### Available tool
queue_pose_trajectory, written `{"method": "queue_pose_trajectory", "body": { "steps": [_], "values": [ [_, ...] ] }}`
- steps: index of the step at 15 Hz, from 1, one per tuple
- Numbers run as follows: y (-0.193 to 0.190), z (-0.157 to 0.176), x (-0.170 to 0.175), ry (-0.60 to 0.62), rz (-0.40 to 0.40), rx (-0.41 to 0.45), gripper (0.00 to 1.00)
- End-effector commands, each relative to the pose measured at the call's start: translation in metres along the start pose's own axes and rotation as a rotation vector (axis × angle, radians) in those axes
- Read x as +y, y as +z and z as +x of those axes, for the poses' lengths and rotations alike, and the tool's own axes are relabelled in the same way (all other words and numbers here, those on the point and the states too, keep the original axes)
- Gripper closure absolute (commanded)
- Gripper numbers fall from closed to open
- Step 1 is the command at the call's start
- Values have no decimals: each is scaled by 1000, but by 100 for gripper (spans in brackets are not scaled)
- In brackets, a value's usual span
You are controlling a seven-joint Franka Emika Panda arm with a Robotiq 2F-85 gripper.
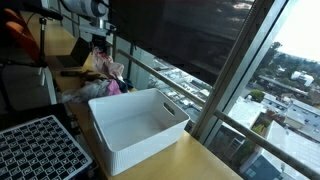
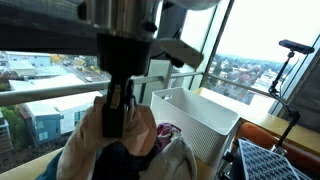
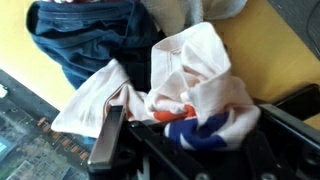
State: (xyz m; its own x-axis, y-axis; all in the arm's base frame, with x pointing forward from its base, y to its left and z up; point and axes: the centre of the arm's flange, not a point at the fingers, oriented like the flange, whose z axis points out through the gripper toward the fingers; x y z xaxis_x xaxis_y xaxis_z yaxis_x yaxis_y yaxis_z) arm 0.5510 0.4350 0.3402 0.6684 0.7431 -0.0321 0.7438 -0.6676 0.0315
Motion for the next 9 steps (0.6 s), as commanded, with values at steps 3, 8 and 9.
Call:
{"method": "queue_pose_trajectory", "body": {
  "steps": [3,8,9],
  "values": [
    [-124,-63,28,148,-87,83,100],
    [-169,-151,67,323,-112,143,100],
    [-168,-169,72,358,-112,143,100]
  ]
}}
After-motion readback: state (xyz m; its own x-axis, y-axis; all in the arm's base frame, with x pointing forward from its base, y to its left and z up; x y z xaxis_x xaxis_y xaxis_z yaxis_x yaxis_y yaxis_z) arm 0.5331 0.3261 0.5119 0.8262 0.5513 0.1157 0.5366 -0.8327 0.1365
